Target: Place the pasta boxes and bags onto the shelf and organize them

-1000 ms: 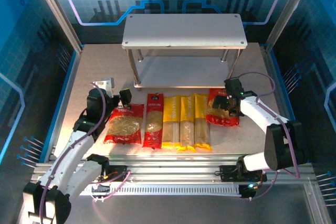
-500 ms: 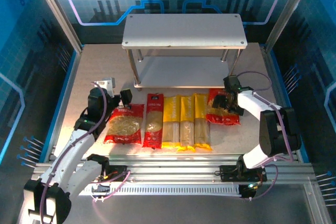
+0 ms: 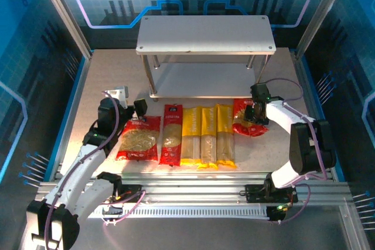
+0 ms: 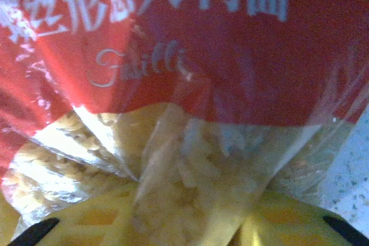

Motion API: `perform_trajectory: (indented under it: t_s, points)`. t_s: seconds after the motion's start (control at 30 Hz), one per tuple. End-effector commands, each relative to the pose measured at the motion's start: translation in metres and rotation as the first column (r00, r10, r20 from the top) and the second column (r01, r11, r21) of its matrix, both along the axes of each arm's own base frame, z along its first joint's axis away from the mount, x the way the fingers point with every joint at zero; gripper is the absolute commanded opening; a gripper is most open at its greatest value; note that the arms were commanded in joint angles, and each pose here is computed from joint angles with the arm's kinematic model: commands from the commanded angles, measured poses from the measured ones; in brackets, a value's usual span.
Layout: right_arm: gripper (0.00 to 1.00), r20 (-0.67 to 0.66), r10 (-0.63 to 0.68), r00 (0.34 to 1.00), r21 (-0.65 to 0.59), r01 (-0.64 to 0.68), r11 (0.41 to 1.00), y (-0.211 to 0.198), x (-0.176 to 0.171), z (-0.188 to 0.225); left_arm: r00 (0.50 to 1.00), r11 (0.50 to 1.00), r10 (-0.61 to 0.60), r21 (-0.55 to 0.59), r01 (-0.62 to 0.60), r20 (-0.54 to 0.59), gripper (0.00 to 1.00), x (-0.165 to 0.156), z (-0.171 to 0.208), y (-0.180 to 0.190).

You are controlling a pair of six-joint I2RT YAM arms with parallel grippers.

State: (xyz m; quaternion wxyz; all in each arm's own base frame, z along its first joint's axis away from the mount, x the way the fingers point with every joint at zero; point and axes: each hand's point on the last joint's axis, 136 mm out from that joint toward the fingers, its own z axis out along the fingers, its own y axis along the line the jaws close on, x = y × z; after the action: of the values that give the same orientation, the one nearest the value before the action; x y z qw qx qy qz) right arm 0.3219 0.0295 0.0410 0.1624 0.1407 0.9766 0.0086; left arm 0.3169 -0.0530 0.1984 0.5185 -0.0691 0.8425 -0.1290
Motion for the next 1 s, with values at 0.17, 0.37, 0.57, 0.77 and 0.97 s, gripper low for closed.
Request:
perform_trajectory:
  t_s: [0.17, 0.37, 0.57, 0.77, 0.97]
  points:
    - [0.14, -0.03, 0.035, 0.999, 0.056, -0.033, 0.998, 0.008, -0.011, 0.001, 1.0, 1.0, -0.007, -0.029, 0.008, 0.012, 0.74, 0.0, 0.005, -0.004]
    - [0.0, -0.015, 0.051, 0.999, 0.062, -0.05, 0.997, 0.009, -0.014, 0.011, 1.0, 0.999, -0.013, -0.029, 0.013, 0.01, 0.71, 0.0, 0.005, -0.005]
    - [0.0, 0.032, 0.082, 0.996, 0.07, -0.084, 0.994, 0.012, -0.017, 0.025, 1.0, 0.999, -0.01, -0.032, 0.01, 0.013, 0.71, 0.0, 0.007, -0.005]
    - [0.0, 0.081, 0.105, 0.991, 0.059, -0.11, 0.992, 0.012, -0.019, 0.04, 1.0, 0.999, -0.01, -0.035, 0.01, 0.012, 0.71, 0.0, 0.007, -0.005]
    - [0.0, 0.151, 0.126, 0.98, 0.04, -0.133, 0.99, 0.012, -0.021, 0.064, 1.0, 0.999, -0.007, -0.038, 0.007, 0.012, 0.71, 0.0, 0.008, -0.005]
